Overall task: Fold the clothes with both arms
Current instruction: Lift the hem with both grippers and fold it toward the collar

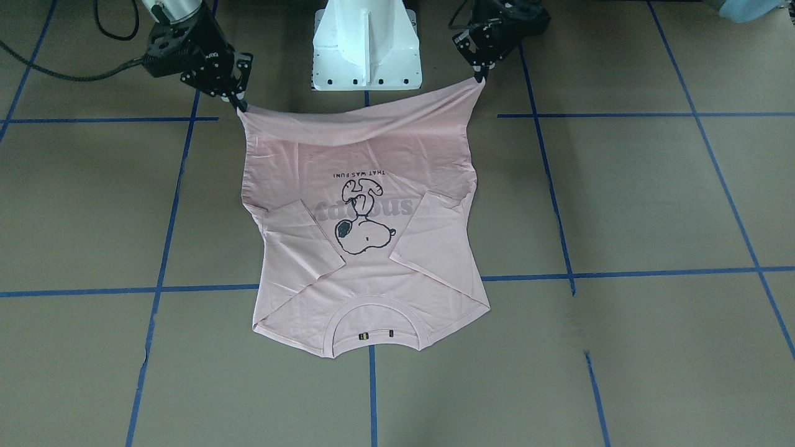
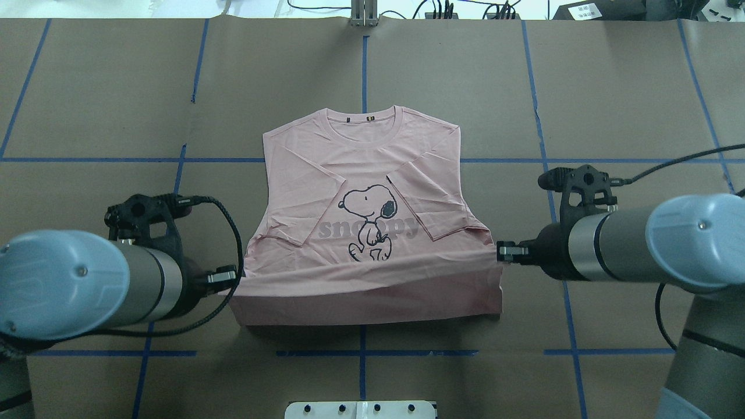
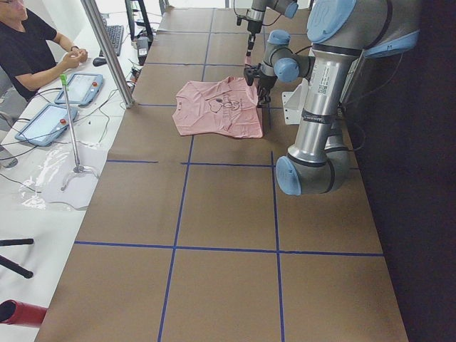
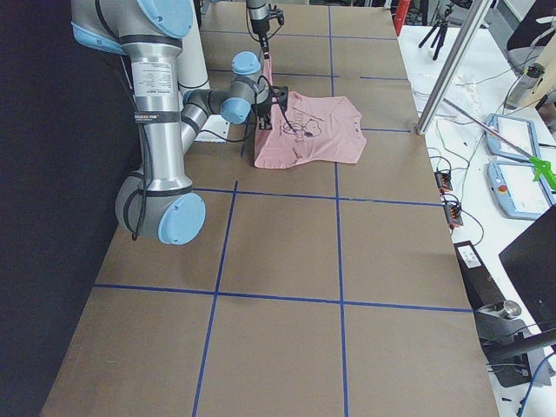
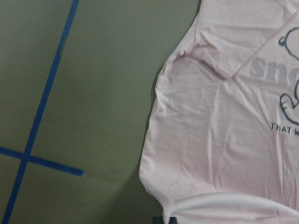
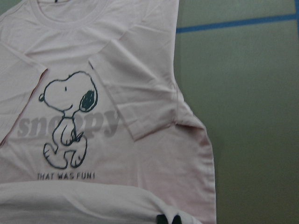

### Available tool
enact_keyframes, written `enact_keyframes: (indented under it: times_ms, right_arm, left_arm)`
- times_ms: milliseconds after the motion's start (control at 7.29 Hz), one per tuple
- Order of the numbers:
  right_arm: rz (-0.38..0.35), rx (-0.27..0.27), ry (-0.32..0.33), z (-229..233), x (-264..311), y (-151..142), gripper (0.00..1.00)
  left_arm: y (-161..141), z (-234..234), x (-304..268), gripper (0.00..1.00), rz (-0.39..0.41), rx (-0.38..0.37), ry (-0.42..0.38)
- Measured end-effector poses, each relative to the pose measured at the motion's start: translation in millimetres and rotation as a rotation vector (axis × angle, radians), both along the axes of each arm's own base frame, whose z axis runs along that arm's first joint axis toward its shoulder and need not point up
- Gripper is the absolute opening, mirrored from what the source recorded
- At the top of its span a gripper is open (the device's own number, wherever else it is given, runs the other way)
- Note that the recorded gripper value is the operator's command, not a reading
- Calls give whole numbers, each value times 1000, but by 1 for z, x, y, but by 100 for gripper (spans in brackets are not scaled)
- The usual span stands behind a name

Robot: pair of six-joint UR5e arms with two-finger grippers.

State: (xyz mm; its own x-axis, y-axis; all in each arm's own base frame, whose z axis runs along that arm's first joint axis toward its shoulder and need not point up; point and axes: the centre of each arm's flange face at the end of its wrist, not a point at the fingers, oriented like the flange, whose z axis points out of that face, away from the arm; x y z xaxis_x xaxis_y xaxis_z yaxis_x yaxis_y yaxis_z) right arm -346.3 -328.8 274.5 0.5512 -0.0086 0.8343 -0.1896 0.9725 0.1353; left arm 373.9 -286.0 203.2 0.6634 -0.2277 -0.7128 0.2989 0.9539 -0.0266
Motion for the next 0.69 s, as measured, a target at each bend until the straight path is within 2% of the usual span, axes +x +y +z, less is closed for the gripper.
enact_keyframes:
  times_ms: [274,685]
  right_arm:
    - [72,39,33,-2,-8,-74,0]
    - [160,19,74,-15,-45,-177,0]
  left_arm:
    - [-58,9,5,0,-41,48,-9]
    - [-174,47,34,0,-143,77,28]
